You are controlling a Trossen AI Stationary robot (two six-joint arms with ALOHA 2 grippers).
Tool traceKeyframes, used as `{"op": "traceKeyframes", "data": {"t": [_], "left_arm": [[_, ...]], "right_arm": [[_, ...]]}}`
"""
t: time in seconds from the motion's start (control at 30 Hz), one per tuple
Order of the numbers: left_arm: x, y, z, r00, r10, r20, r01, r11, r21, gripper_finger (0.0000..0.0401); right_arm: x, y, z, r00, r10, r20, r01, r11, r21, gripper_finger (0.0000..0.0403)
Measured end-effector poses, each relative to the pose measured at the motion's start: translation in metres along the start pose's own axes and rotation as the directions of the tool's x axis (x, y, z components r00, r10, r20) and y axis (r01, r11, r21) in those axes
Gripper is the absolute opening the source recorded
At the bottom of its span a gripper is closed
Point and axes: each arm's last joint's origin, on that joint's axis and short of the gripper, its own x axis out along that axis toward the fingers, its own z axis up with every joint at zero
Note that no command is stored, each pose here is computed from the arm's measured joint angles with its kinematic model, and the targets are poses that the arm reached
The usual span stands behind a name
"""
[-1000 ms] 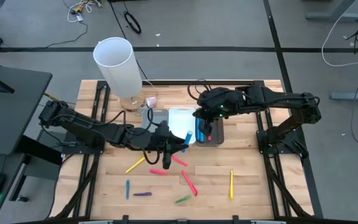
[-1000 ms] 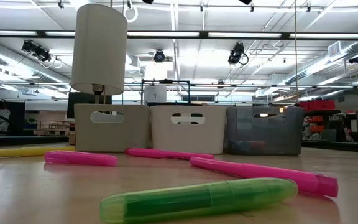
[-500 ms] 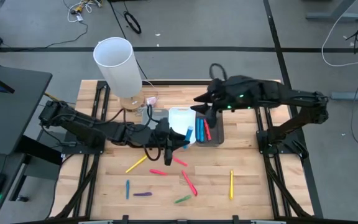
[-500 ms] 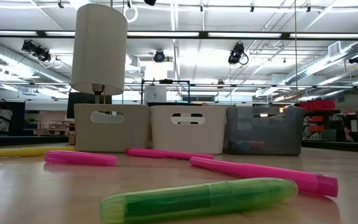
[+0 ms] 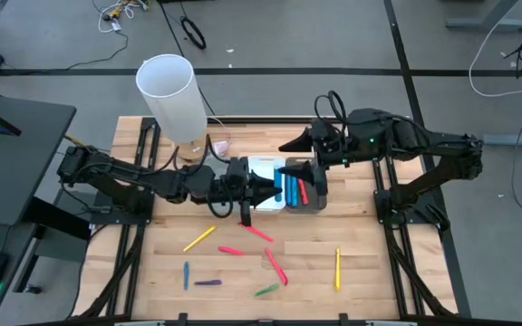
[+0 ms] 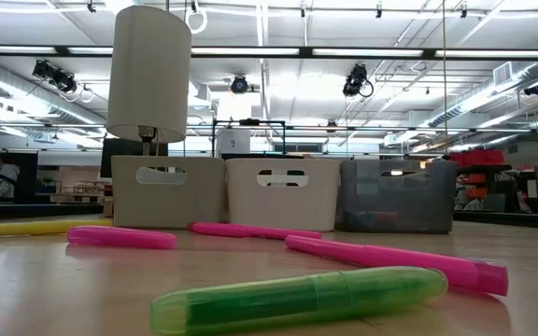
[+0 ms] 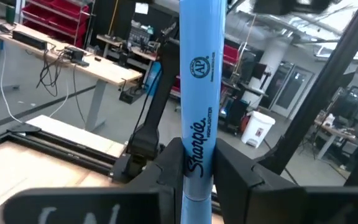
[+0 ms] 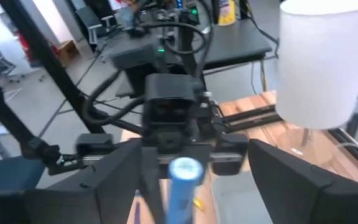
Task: Pick & Place Markers
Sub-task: Put the blue marker pen into the black bin
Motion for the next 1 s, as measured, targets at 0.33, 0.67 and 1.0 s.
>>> {"op": "traceKeyframes", "data": {"t": [0.33,0.67,1.0], "left_arm": [[0.000,-0.003,0.008,0.996,-0.032,0.083,0.030,0.999,0.025,0.0066],[-0.001,-0.004,0.009,0.995,-0.037,0.091,0.033,0.999,0.038,0.0066],[-0.001,-0.004,0.009,0.995,-0.036,0.094,0.032,0.999,0.039,0.0066]], "right_arm": [[0.011,0.010,-0.003,1.000,0.012,0.011,-0.012,1.000,-0.011,0.0297],[0.021,0.010,-0.006,1.000,0.013,0.002,-0.013,0.999,0.033,0.0283],[0.029,0.011,-0.011,0.998,0.054,-0.037,-0.051,0.996,0.068,0.0189]]}}
